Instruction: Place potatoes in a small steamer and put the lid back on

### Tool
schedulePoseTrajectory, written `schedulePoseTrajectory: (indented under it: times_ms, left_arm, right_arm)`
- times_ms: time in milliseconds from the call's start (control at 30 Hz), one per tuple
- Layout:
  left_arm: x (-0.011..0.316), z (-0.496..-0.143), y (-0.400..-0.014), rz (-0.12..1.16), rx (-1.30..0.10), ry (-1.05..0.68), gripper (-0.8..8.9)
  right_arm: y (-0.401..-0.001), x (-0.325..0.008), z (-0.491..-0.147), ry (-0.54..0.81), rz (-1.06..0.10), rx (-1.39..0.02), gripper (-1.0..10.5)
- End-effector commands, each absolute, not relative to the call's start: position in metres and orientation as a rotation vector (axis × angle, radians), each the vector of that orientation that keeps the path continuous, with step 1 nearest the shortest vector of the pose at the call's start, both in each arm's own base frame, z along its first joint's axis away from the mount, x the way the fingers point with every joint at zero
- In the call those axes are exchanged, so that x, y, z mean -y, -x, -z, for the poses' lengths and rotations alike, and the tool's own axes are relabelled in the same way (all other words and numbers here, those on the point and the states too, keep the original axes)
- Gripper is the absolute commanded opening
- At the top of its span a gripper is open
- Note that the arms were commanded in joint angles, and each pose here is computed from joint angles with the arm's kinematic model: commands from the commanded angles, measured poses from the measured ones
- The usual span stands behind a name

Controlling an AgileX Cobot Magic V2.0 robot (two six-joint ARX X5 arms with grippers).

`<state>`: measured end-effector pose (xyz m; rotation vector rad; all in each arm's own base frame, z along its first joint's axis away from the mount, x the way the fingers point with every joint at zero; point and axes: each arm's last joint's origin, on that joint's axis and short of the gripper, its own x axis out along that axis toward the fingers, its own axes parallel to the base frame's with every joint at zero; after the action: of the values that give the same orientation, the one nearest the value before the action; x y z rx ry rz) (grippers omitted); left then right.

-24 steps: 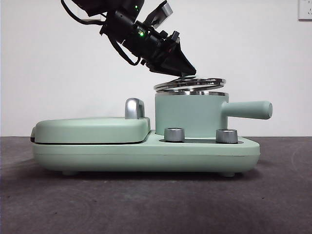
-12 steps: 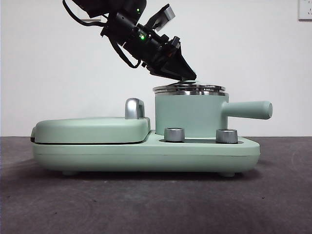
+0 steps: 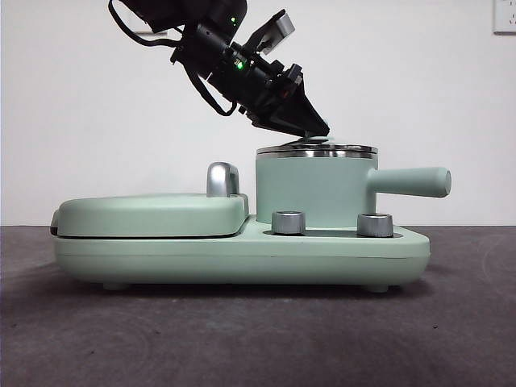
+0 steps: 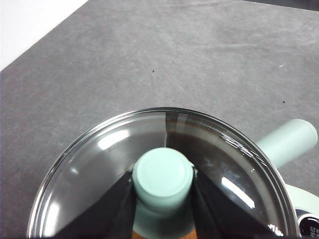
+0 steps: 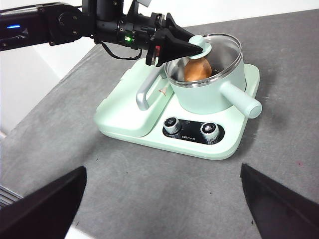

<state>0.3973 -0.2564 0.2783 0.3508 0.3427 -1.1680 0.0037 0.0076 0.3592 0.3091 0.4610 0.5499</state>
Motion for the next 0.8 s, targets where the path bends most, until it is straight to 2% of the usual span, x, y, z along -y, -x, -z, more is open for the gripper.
schedulePoseTrajectory:
  times_ms: [33, 233, 300, 400, 467, 633, 800]
  left_arm:
    - [0.264, -0.278, -0.401, 1.189, -0.312, -0.357, 0.11]
    - [0.265, -0.272, -0.402, 1.191, -0.327, -0.356, 0.29]
    - [0.265, -0.271, -0.403, 1.19, -0.33, -0.356, 1.25]
    - [0.266, -0.273, -0.403, 1.186, -0.326, -0.341, 3.48]
    - [0.266, -0.278, -0.403, 1.174, -0.323, -0.301, 4.39]
    - [0.259, -0.308, -0.393, 1.15, -0.307, -0.215, 4.5]
    - [0.241, -0.354, -0.362, 1.142, -0.441, -0.152, 4.33]
  right_arm:
    - [-0.003, -0.007, -0.362, -0.32, -0.554, -0.45, 4.9]
    - [-0.003, -0.007, -0.362, -0.32, -0.554, -0.451, 4.9]
    - [-0.003, -0.007, -0.362, -0.32, -0.554, -0.451, 4.9]
    - [-0.003, -0.007, -0.362, -0.319, -0.554, -0.45, 4.9]
    - [-0.003, -0.007, -0.362, -0.319, -0.554, -0.45, 4.9]
    - [-0.003, -0.007, -0.362, -0.319, -0.554, -0.45, 4.9]
    - [-0.003, -0.007, -0.362, -0.319, -0.554, -0.45, 4.9]
